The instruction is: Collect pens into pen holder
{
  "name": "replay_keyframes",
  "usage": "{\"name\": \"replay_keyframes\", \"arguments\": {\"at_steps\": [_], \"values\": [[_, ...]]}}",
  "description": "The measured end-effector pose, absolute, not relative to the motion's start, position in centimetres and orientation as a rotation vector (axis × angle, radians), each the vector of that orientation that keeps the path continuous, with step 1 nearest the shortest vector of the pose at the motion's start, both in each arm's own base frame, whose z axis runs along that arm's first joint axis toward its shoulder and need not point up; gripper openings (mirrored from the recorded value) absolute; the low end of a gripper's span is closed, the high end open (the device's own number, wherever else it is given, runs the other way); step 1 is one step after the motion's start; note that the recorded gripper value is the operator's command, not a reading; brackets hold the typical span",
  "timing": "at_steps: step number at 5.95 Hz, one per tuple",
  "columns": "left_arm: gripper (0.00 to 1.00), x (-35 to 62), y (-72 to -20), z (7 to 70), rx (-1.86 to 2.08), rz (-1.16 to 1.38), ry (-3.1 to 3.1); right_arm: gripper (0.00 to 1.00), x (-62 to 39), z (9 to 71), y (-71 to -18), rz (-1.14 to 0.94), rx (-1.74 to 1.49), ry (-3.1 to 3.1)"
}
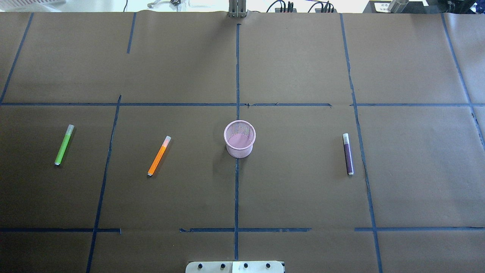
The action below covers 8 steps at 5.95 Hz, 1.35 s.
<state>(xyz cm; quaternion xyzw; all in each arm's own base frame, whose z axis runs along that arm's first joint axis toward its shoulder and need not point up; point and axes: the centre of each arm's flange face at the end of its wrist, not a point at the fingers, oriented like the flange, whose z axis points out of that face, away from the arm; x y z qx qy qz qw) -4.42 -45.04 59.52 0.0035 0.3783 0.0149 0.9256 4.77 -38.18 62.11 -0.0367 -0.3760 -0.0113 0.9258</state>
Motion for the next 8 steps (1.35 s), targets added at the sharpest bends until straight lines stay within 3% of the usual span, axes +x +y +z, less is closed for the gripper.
{"name": "replay_keyframes", "arguments": {"at_steps": [8], "values": [[1.0,-4.48,-44.33,59.57,0.0,0.009,0.775,1.0,4.71,62.12,-38.12,-0.026,-0.075,-0.775]]}}
